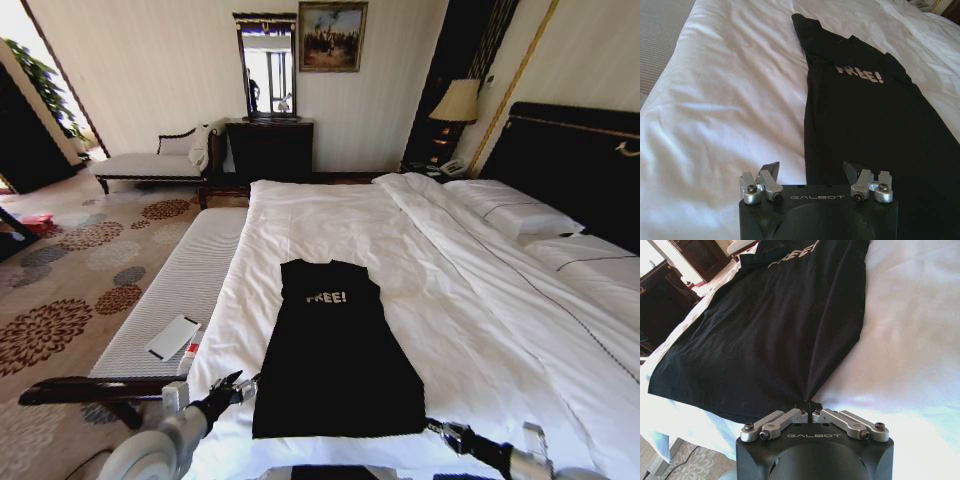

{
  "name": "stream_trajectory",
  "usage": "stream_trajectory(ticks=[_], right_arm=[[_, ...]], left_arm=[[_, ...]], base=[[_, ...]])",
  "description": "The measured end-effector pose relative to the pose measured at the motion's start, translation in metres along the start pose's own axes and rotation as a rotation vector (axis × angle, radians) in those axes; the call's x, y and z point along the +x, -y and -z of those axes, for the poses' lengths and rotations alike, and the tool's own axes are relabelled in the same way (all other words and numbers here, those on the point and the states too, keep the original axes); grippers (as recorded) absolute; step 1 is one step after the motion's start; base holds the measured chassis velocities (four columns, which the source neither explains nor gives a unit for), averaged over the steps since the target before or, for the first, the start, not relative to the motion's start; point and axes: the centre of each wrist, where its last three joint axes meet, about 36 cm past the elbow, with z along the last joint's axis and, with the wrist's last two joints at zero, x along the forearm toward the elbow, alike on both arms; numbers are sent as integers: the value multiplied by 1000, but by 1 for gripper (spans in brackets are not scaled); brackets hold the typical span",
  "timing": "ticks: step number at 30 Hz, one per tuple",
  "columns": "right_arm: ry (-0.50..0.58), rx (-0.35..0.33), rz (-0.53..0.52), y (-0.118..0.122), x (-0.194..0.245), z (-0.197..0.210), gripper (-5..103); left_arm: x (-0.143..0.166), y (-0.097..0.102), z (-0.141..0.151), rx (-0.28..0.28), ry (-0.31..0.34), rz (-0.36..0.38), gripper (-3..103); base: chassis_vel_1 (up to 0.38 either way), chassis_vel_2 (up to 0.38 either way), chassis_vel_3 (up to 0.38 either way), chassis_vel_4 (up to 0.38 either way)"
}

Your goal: Fold the clothes on the bed.

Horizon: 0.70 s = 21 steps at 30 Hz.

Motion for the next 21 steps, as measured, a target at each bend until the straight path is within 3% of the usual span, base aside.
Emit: stream_trajectory(ticks=[5,14,21], right_arm=[[1,1,-6,-1,1,-3,0],[7,10,-16,-2,3,-1,0],[9,8,-21,-1,5,-4,0]], left_arm=[[8,-3,-8,9,-41,-9,75],[12,-10,-37,51,-173,-71,78],[0,-13,-51,75,-197,-92,78]], base=[[0,0,0,0],[0,0,0,0],[0,0,0,0]])
